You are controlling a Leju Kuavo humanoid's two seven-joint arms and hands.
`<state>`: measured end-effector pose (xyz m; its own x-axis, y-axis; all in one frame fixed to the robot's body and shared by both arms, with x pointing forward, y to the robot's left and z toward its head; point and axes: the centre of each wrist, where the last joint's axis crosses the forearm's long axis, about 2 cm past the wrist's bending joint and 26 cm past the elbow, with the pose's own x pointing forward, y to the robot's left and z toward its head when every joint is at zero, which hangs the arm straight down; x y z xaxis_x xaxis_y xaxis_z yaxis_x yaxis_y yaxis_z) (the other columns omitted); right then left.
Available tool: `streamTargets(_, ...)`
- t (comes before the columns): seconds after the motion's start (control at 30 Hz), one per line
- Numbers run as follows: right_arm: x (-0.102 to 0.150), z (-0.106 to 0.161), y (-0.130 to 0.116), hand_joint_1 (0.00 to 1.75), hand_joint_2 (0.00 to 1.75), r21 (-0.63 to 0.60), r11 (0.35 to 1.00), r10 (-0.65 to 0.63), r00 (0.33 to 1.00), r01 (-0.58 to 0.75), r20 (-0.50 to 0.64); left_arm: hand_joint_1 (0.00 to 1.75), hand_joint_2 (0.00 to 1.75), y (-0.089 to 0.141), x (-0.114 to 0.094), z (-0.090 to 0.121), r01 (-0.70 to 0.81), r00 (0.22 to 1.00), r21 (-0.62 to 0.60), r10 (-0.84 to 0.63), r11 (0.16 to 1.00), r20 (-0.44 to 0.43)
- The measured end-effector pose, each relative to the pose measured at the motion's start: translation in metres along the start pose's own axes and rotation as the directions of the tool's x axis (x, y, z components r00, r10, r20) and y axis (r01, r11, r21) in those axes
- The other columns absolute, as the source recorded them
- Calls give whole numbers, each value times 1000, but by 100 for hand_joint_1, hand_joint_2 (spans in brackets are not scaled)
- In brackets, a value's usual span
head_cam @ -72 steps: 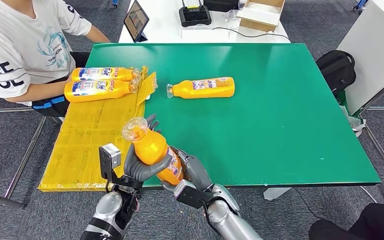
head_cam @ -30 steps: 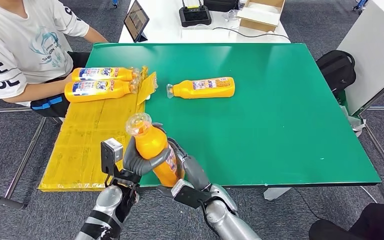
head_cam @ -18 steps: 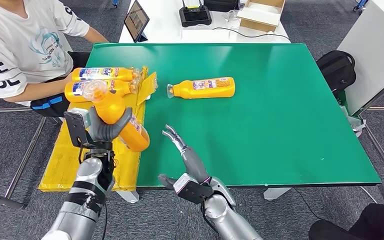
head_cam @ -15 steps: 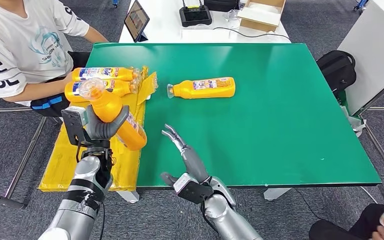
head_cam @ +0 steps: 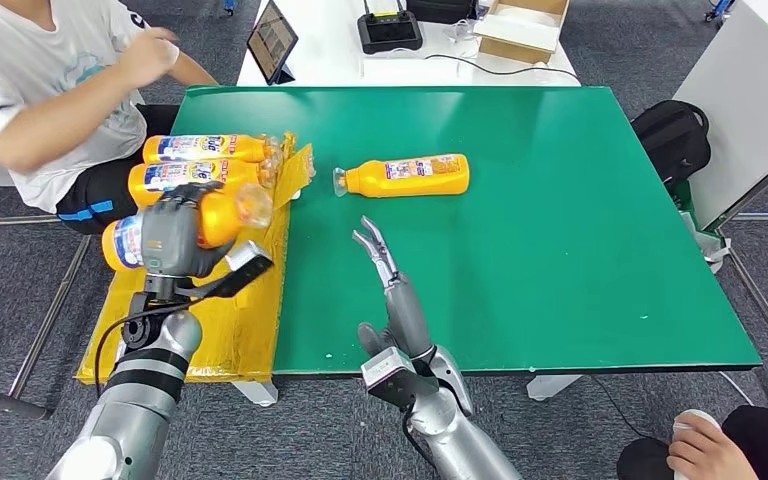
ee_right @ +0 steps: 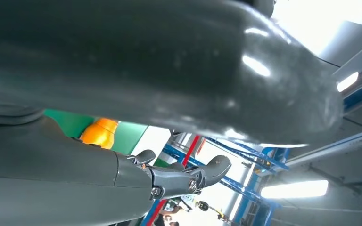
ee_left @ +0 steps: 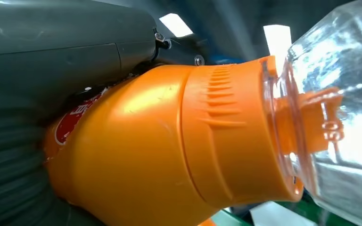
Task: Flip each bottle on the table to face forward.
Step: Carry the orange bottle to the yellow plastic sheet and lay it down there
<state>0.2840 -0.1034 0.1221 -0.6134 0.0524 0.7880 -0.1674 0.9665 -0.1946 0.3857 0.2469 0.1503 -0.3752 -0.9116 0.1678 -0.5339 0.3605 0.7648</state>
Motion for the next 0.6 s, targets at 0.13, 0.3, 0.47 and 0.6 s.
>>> streamTargets(0.13,2,-1,1,0,0,-4,1000,-3,1000,3,9,175,175,1,-8,1,121,992,-57,-123,991,-28)
streamTargets(0.3,6,-3,7,0,0,2,1000,-14,1000,14,25,175,175,-11,-19,2,273,960,-199,-280,941,-9)
streamTargets(0.47,9,-3,10,0,0,10,1000,-25,999,24,35,175,175,-23,-32,13,333,942,-327,-323,884,86)
streamTargets(0.6,10,-4,12,0,0,15,999,-32,999,31,40,175,175,-32,-38,25,355,934,-475,-330,805,139)
